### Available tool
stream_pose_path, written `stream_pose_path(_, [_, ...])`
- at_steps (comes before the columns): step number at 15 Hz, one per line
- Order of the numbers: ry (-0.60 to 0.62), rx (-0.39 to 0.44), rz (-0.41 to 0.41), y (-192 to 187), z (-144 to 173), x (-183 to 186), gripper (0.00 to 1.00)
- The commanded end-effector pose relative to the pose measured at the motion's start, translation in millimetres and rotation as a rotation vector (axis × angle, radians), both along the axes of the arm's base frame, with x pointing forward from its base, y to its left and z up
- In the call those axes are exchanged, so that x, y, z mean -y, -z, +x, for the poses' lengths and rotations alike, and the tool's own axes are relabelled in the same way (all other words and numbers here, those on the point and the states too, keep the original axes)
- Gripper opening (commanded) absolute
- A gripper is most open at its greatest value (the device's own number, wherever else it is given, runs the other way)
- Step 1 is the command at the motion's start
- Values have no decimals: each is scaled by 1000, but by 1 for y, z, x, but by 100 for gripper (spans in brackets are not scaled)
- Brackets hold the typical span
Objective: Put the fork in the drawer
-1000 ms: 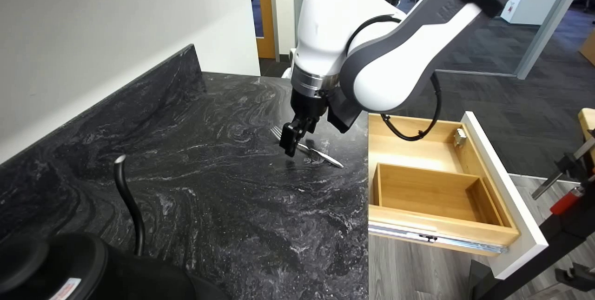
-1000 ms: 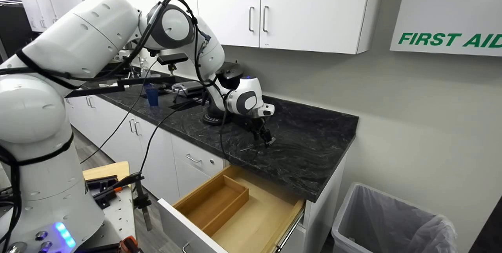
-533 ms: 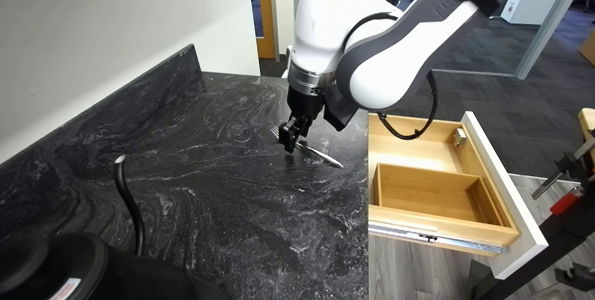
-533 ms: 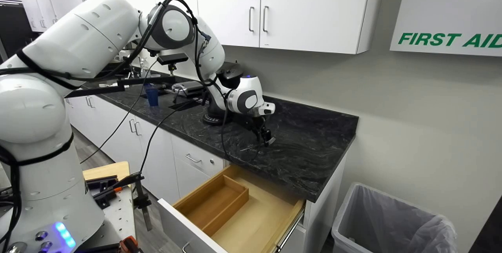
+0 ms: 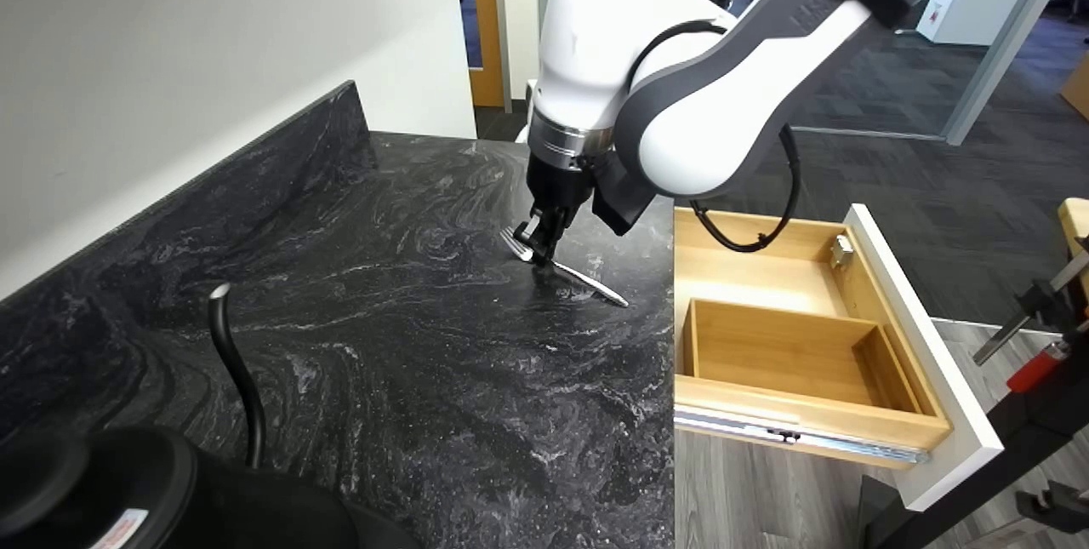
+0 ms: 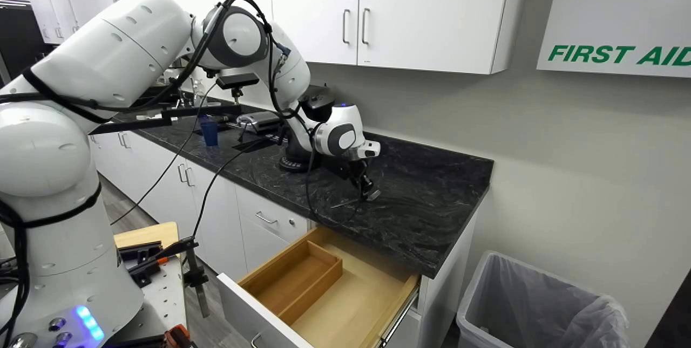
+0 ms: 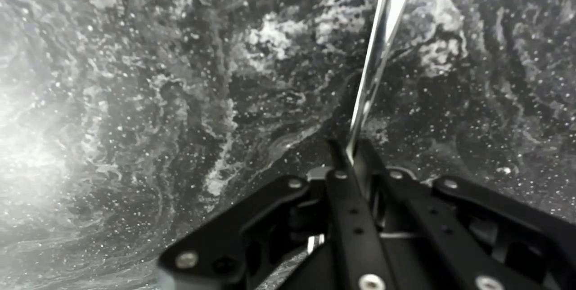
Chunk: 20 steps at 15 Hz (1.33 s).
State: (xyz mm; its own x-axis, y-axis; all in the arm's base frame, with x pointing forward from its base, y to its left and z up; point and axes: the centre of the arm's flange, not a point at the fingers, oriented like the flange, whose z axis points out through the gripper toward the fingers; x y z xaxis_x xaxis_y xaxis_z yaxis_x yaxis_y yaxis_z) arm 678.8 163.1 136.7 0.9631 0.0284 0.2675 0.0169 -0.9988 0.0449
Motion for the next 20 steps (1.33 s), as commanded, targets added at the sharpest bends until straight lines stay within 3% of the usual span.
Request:
stream_pose_path(1, [24, -4, -10, -3, 2, -1, 0])
stream_pose_path(6, [41, 3, -22, -9, 1, -1, 4])
stream_pose_path(11, [123, 12, -73, -45, -4, 2, 4])
stream_pose_path(20, [252, -150, -229, -102, -26, 9, 4])
